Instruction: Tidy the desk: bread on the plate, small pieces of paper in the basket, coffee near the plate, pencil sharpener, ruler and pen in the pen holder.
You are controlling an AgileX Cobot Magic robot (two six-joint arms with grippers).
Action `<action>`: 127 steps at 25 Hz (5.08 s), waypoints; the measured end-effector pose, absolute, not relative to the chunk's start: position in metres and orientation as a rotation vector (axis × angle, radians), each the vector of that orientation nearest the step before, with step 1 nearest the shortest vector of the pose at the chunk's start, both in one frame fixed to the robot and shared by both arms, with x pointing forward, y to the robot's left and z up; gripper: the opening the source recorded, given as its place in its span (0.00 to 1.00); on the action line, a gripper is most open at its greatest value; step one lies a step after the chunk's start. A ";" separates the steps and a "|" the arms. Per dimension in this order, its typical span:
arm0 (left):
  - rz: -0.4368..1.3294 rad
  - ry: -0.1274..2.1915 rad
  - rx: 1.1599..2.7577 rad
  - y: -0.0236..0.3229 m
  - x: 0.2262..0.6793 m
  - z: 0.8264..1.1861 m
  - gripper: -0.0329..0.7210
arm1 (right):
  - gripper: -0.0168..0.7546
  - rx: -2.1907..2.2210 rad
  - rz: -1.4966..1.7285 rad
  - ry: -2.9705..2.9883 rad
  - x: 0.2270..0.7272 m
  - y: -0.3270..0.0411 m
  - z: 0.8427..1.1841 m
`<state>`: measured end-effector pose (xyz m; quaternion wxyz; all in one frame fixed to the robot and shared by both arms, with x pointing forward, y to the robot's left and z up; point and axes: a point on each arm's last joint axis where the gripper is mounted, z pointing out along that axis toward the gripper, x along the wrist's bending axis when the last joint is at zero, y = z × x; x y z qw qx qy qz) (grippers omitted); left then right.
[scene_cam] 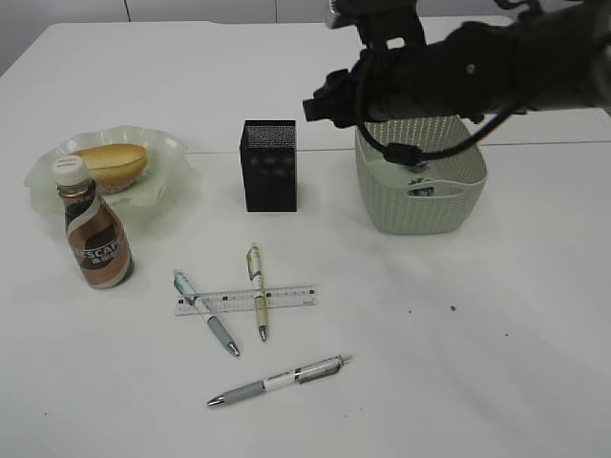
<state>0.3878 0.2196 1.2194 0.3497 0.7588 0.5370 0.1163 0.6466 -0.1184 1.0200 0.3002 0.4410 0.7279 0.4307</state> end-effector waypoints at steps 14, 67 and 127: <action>0.377 1.417 1.991 0.223 0.394 1.217 0.54 | 0.40 1.232 1.248 1.910 0.714 -0.069 0.987; 0.392 1.434 2.011 0.222 0.401 1.213 0.54 | 0.40 1.298 1.294 1.900 0.734 -0.050 0.956; 0.393 1.436 2.010 0.223 0.401 1.213 0.53 | 0.55 1.306 0.946 2.585 0.643 -0.070 1.073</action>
